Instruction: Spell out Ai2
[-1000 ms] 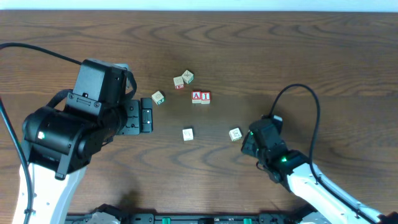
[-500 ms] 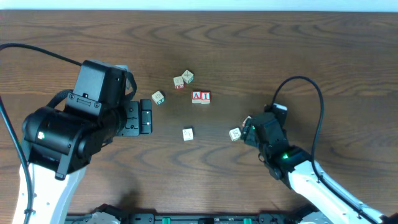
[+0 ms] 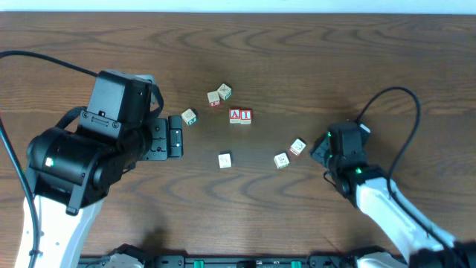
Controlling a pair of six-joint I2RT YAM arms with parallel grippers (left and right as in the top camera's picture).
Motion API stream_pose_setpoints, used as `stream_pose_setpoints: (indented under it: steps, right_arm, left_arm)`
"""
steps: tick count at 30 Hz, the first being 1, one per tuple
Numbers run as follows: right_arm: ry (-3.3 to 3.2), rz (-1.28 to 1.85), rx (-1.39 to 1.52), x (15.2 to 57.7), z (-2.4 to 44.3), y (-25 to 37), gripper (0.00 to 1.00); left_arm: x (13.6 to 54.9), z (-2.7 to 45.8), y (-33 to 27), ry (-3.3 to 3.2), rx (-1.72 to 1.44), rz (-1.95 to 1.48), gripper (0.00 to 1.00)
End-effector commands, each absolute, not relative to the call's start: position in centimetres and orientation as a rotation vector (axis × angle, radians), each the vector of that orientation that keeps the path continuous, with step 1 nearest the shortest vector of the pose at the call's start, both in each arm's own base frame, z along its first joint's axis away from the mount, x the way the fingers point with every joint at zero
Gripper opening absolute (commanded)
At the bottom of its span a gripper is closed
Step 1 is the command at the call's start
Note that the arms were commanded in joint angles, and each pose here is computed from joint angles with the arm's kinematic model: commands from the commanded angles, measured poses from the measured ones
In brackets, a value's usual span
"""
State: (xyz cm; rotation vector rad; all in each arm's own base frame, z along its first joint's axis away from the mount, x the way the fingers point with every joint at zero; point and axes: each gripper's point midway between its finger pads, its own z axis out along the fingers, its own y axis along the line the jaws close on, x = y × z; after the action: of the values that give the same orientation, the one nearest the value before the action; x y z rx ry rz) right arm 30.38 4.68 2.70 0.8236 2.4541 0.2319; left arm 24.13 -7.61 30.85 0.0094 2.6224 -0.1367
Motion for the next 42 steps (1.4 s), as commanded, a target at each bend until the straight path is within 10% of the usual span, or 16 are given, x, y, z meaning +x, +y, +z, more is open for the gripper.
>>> stream_pose_setpoints:
  steps: [1,42]
  right_arm:
    - [2.532,0.319,0.867,31.2,2.2,6.3,0.59]
    - [2.87,0.289,0.841,28.5,2.5,9.6,0.64]
  left_arm:
    - [24.2,31.0,-7.5,2.617,0.005,-0.13,0.95]
    - [24.1,30.4,-7.5,2.641,0.006,-0.119,0.95]
